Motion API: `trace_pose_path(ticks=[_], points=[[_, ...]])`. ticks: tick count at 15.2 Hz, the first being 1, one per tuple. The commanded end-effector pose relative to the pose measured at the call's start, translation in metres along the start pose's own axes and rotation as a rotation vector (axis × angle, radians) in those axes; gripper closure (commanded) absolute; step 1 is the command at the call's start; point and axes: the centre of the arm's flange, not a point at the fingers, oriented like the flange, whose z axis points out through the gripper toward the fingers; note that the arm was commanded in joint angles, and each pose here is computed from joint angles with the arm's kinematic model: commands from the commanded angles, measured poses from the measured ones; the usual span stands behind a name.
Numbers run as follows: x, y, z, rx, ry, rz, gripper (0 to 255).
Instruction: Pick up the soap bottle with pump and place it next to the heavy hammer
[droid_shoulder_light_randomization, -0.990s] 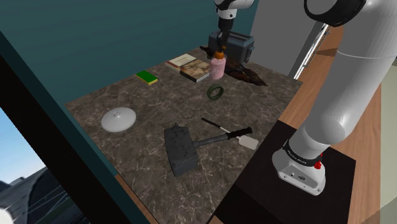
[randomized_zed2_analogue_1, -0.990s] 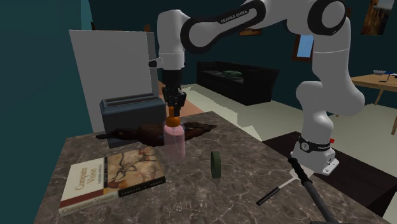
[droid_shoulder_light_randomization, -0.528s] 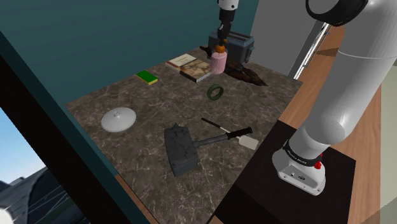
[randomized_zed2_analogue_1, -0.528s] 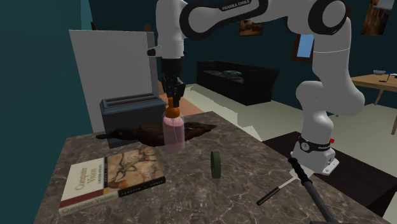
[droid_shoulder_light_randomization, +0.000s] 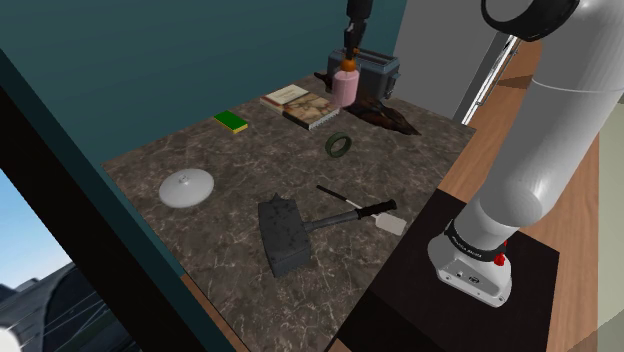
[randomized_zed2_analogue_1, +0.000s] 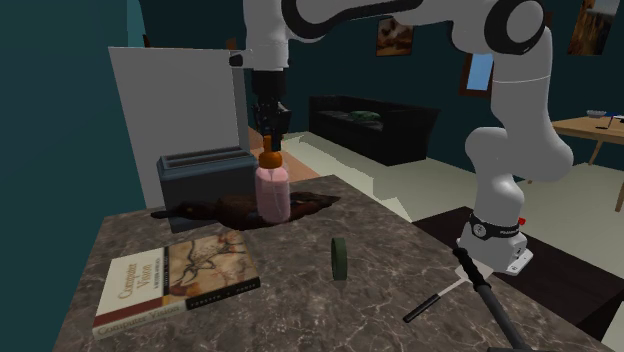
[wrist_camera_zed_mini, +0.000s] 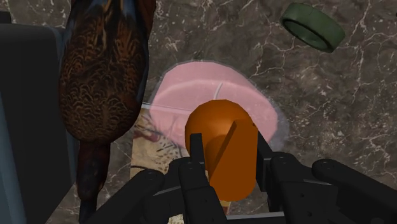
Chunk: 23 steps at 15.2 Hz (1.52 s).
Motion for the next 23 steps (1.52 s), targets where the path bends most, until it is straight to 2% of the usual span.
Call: trace_pose_path(ticks=[1,23], points=[[0.0,0.0,-0.011,0.0,0.0,0.0,255],[0.001,-0.001,-0.127,0.0,0.0,0.0,255]])
